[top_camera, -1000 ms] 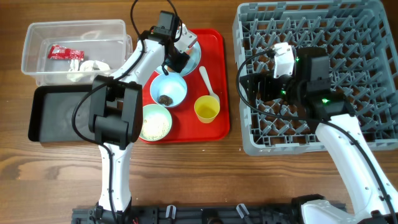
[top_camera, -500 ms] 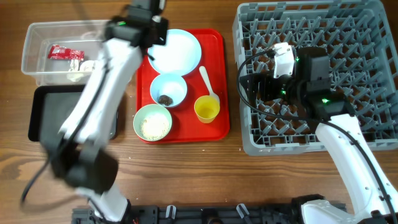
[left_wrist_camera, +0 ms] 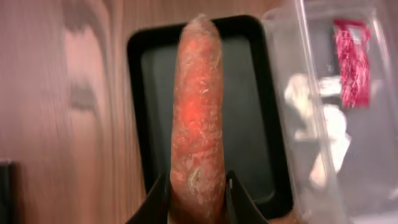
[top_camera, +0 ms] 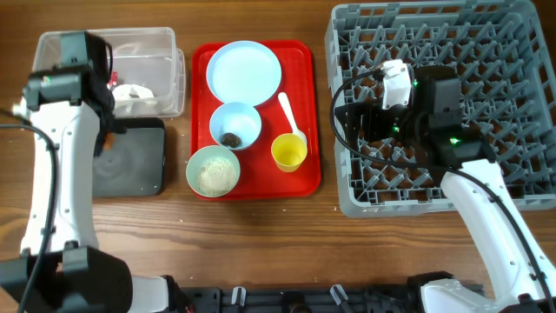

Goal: Sort waste into correct bins and load items into the dishwasher rack
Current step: 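Carry the carrot with the left gripper onto the black tray, then grasp the green rice bowl rim with the left gripper and lift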

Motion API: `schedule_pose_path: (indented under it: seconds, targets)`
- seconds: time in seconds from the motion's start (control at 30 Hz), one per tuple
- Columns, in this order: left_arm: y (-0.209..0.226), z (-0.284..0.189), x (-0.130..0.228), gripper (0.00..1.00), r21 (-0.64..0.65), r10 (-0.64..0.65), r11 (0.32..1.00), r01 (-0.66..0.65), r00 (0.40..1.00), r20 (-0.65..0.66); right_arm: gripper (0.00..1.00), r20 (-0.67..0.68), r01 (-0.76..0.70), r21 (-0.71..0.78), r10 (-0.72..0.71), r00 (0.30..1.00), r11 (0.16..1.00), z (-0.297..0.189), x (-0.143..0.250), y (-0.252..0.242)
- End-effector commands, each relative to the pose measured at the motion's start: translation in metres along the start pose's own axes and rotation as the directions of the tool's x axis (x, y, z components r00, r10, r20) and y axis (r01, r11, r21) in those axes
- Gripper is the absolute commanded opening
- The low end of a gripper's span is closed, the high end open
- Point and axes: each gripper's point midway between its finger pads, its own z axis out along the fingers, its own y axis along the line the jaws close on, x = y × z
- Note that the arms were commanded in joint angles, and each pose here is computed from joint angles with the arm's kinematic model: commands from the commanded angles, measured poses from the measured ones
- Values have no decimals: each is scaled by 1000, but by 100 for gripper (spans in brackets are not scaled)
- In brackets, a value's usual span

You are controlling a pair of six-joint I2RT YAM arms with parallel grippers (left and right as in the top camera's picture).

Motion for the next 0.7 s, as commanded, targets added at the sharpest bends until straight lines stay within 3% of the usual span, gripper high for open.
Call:
schedule_pose_path:
  seconds: [0.0, 0.2, 0.3, 0.37, 0.4, 0.5, 0.57, 0.6, 0.67]
  targets:
    - [18, 58, 31, 12, -72, -219, 974, 216, 975, -35, 100, 9, 0, -23, 0, 1000, 1000, 0, -7, 6]
    - [16, 126, 67, 14, 36, -285, 958, 286, 958, -26, 100, 8, 0, -24, 1, 1000, 1000, 0, -7, 6]
    - [10, 135, 70, 26, 89, -311, 946, 312, 950, -22, 100, 8, -1, -23, 1, 1000, 1000, 0, -7, 5]
    - [7, 135, 69, 39, 102, -317, 943, 317, 948, -21, 100, 8, -1, -23, 1, 1000, 1000, 0, -7, 5]
    - [7, 135, 68, 51, 103, -317, 943, 318, 948, -21, 100, 8, -1, -23, 1, 1000, 1000, 0, -7, 5]
    - [7, 135, 68, 64, 104, -293, 951, 293, 956, -15, 100, 9, 0, -23, 0, 1000, 1000, 0, -7, 6]
    - [0, 131, 65, 68, 127, -203, 971, 202, 979, -8, 100, 9, -1, -23, 1, 1000, 1000, 0, -7, 6]
    - [-13, 122, 63, 74, 176, -61, 982, 63, 998, -18, 100, 9, -1, -23, 1, 1000, 1000, 0, -7, 6]
    - [-41, 99, 66, 71, 312, 197, 934, -175, 980, -39, 100, 9, 0, -23, 1, 1000, 1000, 0, -7, 6]
